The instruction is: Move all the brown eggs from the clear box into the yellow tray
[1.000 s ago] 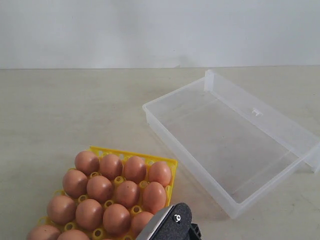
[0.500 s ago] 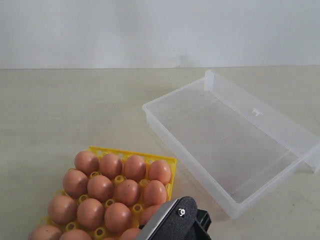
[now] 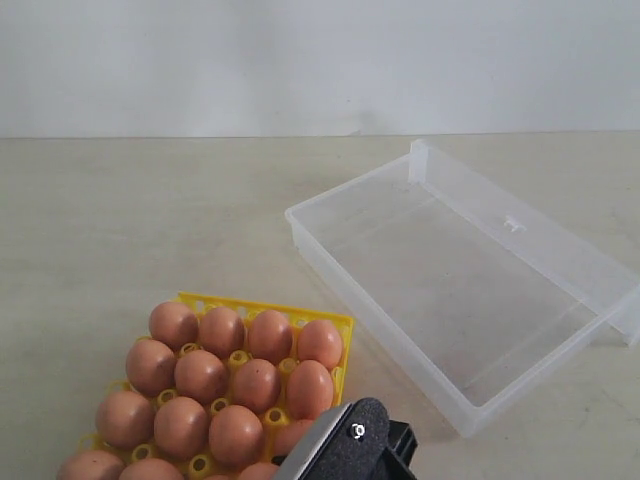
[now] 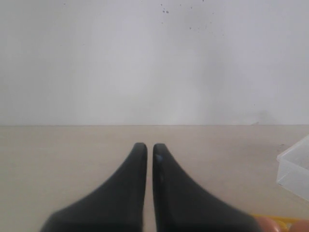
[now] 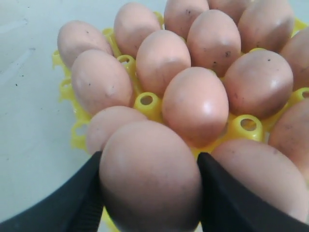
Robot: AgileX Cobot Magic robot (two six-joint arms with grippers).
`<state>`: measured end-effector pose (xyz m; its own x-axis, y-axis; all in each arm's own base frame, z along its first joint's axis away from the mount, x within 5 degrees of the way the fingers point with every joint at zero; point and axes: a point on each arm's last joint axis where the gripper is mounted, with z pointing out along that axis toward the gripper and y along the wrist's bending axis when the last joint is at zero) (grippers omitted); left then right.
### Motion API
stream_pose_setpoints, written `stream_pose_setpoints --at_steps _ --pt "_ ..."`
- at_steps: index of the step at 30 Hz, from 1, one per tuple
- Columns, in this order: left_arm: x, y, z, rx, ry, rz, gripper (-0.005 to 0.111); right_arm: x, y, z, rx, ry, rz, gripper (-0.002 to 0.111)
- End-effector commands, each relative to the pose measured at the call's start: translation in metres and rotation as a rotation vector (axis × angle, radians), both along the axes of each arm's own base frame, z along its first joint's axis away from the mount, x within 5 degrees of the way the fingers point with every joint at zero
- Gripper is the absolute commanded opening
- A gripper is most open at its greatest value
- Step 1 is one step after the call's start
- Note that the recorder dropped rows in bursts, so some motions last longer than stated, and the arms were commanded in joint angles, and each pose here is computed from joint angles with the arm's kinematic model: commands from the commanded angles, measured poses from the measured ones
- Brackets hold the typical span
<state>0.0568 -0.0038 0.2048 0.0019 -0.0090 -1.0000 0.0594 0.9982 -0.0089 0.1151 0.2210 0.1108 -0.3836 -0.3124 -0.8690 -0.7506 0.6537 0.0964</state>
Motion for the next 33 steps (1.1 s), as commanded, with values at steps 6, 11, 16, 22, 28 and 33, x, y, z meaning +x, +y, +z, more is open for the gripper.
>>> stream_pose_setpoints --at_steps 6,11,16,22,28,33 --pt "-0.001 0.0 0.002 -0.011 -0.01 -0.007 0.004 0.0 0.001 0.001 0.001 -0.013 0.018 0.056" --pt "-0.001 0.0 0.002 -0.011 -0.01 -0.007 0.004 0.0 0.001 0.001 0.001 -0.013 0.018 0.056" --pt "-0.001 0.0 0.002 -0.011 -0.01 -0.007 0.004 0.001 0.002 0.004 0.026 -0.034 0.015 0.055" --pt "-0.001 0.0 0.002 -0.011 -0.01 -0.007 0.004 0.005 0.006 0.024 0.187 -0.157 0.009 0.055" --pt "-0.001 0.0 0.002 -0.011 -0.01 -0.007 0.004 0.023 -0.011 0.063 0.349 -0.329 -0.264 0.055" --pt "-0.001 0.0 0.002 -0.011 -0.01 -0.007 0.004 0.038 -0.047 0.084 0.267 -0.376 -0.664 0.048"
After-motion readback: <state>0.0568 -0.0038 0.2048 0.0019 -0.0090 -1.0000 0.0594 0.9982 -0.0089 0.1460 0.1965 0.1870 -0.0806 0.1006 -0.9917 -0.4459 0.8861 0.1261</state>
